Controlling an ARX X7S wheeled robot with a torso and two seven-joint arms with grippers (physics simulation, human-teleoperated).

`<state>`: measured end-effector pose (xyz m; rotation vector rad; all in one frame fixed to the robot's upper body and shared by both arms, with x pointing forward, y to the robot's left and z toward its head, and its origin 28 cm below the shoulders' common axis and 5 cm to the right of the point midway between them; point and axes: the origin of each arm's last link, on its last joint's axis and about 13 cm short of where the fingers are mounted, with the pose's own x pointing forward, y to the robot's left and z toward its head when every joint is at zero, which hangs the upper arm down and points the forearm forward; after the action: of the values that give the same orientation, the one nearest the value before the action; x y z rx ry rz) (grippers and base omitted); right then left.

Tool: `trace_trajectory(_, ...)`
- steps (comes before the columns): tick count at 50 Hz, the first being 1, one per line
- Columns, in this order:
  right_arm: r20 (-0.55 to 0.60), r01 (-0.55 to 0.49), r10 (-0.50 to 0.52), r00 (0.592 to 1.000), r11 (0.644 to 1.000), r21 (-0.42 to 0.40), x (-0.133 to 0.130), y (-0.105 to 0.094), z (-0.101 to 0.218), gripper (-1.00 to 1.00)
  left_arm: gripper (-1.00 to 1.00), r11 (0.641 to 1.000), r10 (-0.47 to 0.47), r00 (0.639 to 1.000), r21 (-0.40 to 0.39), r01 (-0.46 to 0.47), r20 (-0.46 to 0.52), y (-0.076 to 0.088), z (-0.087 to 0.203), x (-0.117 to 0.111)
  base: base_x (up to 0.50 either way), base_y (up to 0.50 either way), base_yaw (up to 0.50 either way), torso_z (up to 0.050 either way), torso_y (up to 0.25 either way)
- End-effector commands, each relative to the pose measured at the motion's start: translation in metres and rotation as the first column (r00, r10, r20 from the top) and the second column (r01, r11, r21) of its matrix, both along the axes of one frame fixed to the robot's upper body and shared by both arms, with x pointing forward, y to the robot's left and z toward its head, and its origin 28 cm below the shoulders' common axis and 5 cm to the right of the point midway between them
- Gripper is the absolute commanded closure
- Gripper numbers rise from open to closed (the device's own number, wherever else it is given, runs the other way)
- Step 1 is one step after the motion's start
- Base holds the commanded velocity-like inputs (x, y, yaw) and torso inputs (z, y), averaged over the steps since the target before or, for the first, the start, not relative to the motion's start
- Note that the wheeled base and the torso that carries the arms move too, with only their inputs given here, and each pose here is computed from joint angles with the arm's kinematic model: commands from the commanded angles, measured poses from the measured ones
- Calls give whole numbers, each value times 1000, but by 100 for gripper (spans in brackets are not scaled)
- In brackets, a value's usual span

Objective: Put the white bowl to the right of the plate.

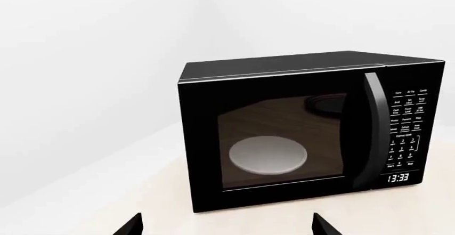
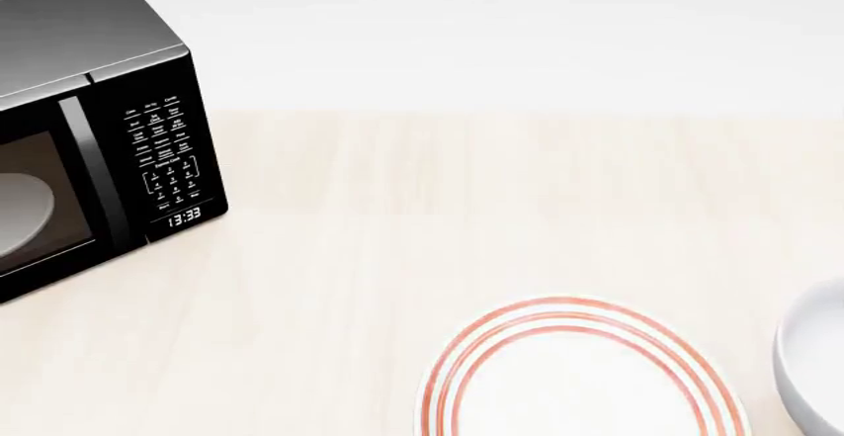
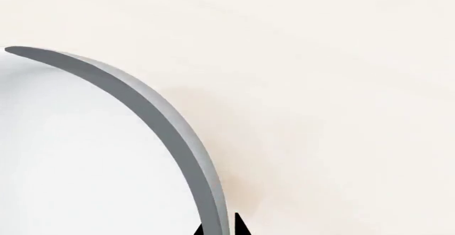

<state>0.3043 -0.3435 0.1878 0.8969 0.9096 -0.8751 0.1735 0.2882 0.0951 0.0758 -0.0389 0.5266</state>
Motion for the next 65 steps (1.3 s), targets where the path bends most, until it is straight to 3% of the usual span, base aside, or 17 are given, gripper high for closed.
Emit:
trace_trajectory(1, 32, 47, -48, 998, 998, 30, -5, -7, -4, 100, -100, 1000, 1, 1000, 2, -1, 0, 0, 0, 0, 0, 0, 0, 0, 0)
trace_trajectory(22, 25, 61, -62, 998, 998, 33, -10, -10, -12, 100, -100, 1000, -1, 1000, 5, 1, -4, -1, -1, 0, 0, 0, 0, 0, 0)
trace_trajectory(25, 48, 57, -57, 997, 998, -6, -8, -12, -9, 100, -100, 1000, -1, 1000, 4, 1, -2, -1, -1, -1, 0, 0, 0, 0, 0)
trace_trajectory(37, 49, 53, -52, 997, 998, -28, -6, -11, -7, 100, -100, 1000, -1, 1000, 4, 1, 1, -1, 0, -2, 0, 0, 0, 1, 0)
trace_trajectory(38, 50, 55, -54, 997, 998, -27, -6, -11, -7, -100, -100, 1000, -2, 1000, 1, 2, 1, -1, 0, -2, 0, 0, 0, 0, 10)
trace_trajectory(48, 79, 57, -49, 996, 993, -102, -3, -16, 7, -100, -100, 1000, -2, 1000, 5, 2, 3, -2, 0, -3, 0, 0, 0, 0, 0)
trace_trajectory(52, 113, 67, -49, 992, 985, -161, -3, -18, 22, -100, -100, 1000, -2, 1000, 5, 2, 4, -2, 0, -3, 0, 0, 0, 0, 0)
trace_trajectory(54, 159, 131, -92, 983, 958, -255, -12, -18, 40, -100, -100, 1000, -2, 1000, 5, 2, 4, -2, 0, -3, 0, 0, 0, 0, 0)
trace_trajectory(56, 176, 103, -54, 983, 953, -284, -17, -4, 47, -100, -100, 1000, -3, 1000, 7, 3, 6, -2, 0, -4, 0, 0, 0, 0, 0)
trace_trajectory(59, 206, 128, -51, 977, 917, -379, -25, 7, 62, -100, -100, 1000, -5, 1000, 6, 5, 6, -2, 0, -4, 0, 0, 0, 0, 0)
trace_trajectory(60, 226, 144, -42, 973, 878, -457, -29, 13, 70, -100, -100, 1000, -6, 1000, 6, 6, 6, -2, 0, -4, 0, 0, 0, 0, 0)
trace_trajectory(64, 273, 170, -10, 962, 804, -570, -41, 32, 87, -100, -100, 1000, -9, 1000, 6, 9, 8, -3, 0, -5, 0, 0, 0, 0, 0)
trace_trajectory(65, 288, 190, -2, 958, 756, -627, -45, 40, 94, -100, -100, 1000, -15, 1000, 7, 15, 10, -3, 0, -6, 0, 0, 0, 0, 0)
